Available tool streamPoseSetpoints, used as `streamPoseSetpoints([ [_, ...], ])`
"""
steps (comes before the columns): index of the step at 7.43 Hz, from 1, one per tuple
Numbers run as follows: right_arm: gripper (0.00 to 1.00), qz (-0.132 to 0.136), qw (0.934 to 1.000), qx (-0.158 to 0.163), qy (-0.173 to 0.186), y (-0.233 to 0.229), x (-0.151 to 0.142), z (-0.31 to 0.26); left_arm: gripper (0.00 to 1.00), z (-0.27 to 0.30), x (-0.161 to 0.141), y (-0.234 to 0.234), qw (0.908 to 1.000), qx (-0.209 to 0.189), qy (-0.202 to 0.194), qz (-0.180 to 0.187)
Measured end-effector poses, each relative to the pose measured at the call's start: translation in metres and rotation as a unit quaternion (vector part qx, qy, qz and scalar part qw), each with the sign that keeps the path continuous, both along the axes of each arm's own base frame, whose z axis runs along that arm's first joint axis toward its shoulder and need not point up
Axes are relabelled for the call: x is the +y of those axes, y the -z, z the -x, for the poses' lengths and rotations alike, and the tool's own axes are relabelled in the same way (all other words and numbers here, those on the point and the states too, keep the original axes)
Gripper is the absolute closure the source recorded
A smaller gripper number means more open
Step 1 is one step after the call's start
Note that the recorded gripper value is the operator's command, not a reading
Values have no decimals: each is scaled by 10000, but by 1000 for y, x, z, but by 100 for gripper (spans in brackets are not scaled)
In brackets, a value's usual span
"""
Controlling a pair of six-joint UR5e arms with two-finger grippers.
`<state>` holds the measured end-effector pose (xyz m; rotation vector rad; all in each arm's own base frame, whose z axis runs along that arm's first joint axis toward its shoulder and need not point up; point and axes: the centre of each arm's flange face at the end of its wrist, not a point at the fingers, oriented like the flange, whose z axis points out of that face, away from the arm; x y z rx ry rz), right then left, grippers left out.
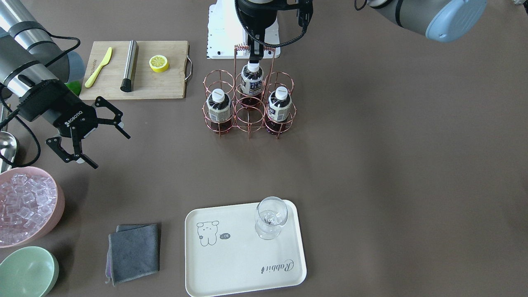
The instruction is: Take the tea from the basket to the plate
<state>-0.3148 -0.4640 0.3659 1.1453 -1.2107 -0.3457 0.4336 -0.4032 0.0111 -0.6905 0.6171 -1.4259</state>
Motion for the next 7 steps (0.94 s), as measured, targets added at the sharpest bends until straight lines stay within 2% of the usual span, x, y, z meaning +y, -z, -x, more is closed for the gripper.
streamPoseSetpoints([
  [3, 0, -241, 9990, -207, 303, 27, 27, 21, 100, 2, 1, -3, 10000, 3, -4, 14],
  [5, 0, -393, 9977, -411, 363, 51, 35, 20, 100, 4, 4, -3, 10000, 31, -8, -2],
  [7, 0, -480, 9965, -483, 494, 61, 42, 34, 100, 5, 4, -4, 10000, 37, -10, -2],
])
